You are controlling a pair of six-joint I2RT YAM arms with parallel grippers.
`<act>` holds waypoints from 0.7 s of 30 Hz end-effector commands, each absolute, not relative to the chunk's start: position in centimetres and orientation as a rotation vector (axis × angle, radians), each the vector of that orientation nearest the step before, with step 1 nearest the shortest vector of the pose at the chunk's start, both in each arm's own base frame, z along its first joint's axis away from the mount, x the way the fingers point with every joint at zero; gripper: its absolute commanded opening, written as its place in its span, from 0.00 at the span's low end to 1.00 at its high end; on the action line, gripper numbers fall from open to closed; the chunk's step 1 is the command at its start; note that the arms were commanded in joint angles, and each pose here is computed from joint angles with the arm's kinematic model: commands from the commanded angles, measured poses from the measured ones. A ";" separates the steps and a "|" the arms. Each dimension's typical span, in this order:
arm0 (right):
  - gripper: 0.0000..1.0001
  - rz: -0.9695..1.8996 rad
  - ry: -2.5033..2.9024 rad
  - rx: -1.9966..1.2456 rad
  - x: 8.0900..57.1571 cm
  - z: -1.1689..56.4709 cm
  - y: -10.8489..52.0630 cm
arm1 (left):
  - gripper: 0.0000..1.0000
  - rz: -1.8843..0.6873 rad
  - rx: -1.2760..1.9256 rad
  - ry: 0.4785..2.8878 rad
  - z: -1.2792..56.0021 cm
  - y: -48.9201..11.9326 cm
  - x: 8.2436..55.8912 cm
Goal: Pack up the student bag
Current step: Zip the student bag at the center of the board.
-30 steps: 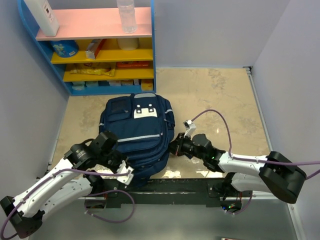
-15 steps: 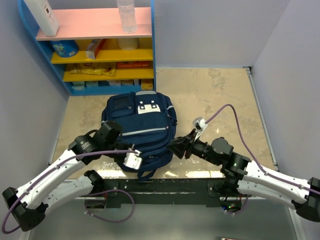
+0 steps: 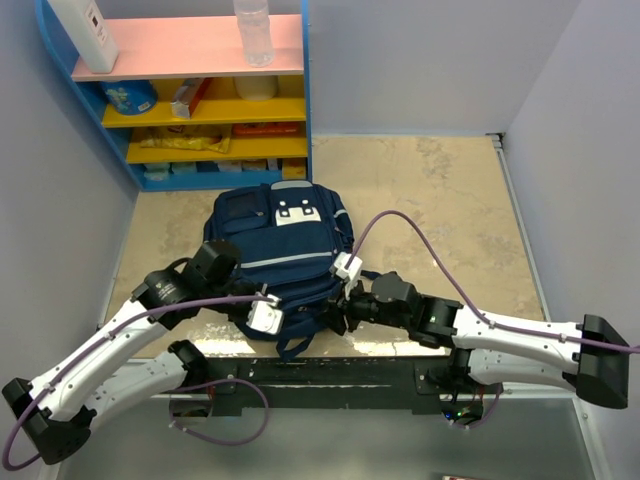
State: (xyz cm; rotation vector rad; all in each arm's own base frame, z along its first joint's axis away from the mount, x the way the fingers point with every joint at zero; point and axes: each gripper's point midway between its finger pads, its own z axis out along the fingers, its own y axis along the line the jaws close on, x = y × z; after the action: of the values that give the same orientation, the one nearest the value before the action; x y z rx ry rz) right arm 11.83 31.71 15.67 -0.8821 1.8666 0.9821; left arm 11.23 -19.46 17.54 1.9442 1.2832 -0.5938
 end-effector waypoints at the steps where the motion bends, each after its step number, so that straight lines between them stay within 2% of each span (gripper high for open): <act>1: 0.48 0.944 1.756 -0.934 13.0 18.0 33.2 | 0.00 -0.596 1.859 1.072 22.0 -21.5 11.7; 6: 0.52 0.942 1.739 -0.902 13.4 18.1 33.5 | 0.00 -0.629 1.850 1.068 21.9 -21.8 11.5; 14: 0.50 0.918 1.730 -0.876 13.5 17.1 35.2 | 0.00 -0.716 1.831 1.048 22.3 -22.6 10.7; 19: 0.33 0.889 1.729 -0.871 13.3 16.7 36.1 | 0.00 -0.725 1.825 1.041 22.8 -22.8 10.8; 20: 0.23 0.891 1.728 -0.870 13.2 16.8 36.1 | 0.00 -0.724 1.824 1.039 22.9 -22.9 10.8; 21: 0.18 0.886 1.728 -0.862 13.3 17.0 35.9 | 0.00 -0.719 1.824 1.041 22.9 -22.8 10.9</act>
State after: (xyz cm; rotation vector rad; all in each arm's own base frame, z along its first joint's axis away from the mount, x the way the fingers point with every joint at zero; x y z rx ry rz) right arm 12.38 35.07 14.04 -0.9306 1.8106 0.8875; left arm 10.55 -19.87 17.57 1.9267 1.2965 -0.6681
